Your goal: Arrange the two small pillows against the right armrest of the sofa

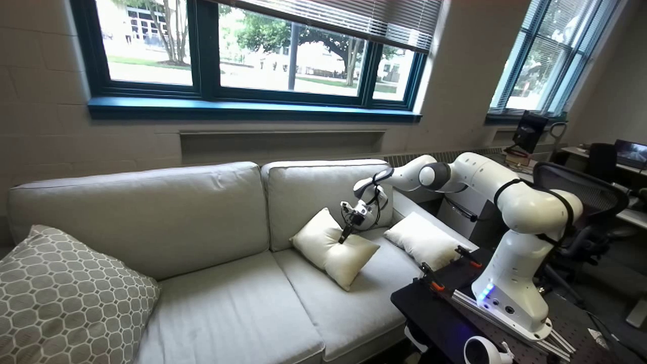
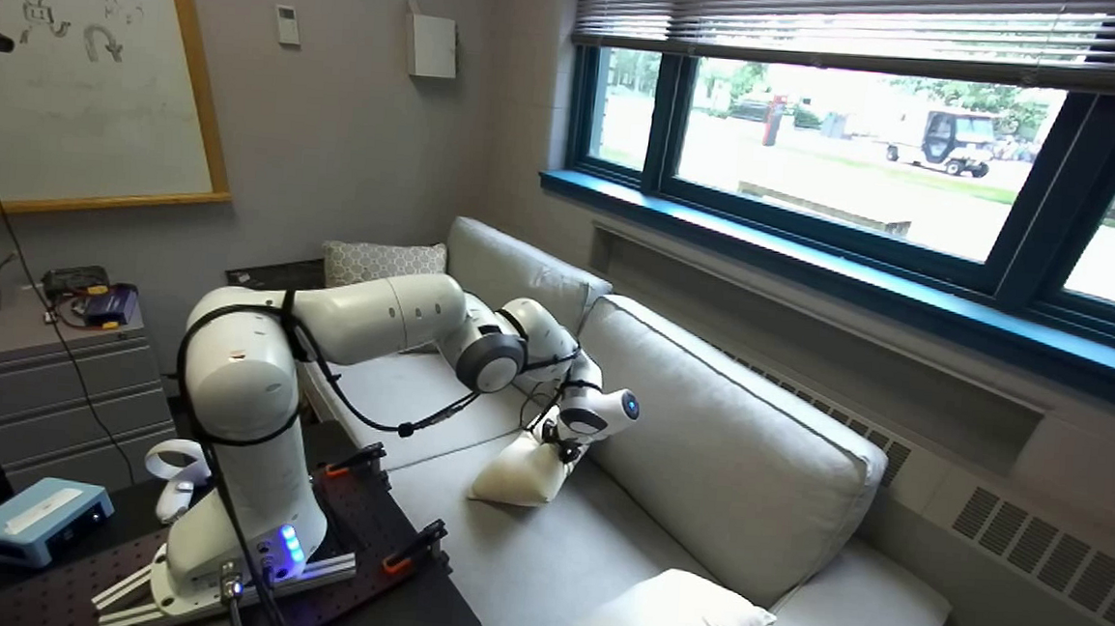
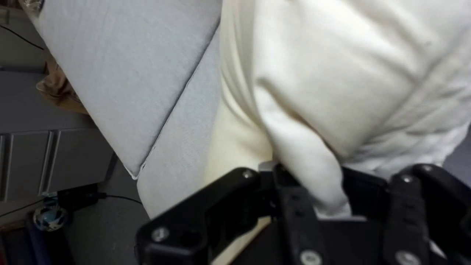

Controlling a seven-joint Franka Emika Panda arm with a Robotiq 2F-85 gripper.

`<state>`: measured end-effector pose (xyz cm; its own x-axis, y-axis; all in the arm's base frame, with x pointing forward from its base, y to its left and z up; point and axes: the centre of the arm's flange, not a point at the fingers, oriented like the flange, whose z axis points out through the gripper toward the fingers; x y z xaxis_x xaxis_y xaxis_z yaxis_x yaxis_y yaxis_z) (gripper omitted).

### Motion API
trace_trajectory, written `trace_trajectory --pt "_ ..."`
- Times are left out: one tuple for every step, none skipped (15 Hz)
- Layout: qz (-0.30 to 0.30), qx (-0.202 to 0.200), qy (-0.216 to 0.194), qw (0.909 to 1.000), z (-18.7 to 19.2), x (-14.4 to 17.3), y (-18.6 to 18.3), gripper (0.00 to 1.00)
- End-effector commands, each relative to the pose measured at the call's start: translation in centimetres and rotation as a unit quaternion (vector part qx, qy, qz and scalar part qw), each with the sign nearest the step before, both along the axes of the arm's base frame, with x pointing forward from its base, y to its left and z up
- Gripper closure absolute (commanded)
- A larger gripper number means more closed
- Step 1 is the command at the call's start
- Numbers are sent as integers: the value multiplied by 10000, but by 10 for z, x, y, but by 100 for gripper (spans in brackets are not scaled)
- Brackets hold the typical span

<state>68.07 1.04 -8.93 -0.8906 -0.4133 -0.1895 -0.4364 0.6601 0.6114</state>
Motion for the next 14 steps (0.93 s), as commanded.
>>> trace_trajectory --pt "102 159 -215 9996 23 8 26 92" --pt "142 173 -294 9993 32 6 31 91" --pt "178 136 -370 9991 43 2 37 91" --pt "183 90 -431 9989 51 1 42 91" --pt "219 75 -501 9985 61 -2 47 91" --pt "268 21 -547 9981 71 -5 53 91" --pt "378 -5 -612 9974 82 -9 59 91" --pt "505 -51 -718 9961 96 -15 66 92" --pt "652 -78 -829 9944 109 -20 72 91" --pt "783 -128 -980 9920 124 -27 76 92" --pt "891 -157 -1120 9896 135 -32 78 91" --pt "975 -184 -1254 9871 145 -37 79 91" --pt "1018 -247 -1389 9848 155 -42 80 91" --pt "1059 -294 -1508 9824 163 -47 78 91"
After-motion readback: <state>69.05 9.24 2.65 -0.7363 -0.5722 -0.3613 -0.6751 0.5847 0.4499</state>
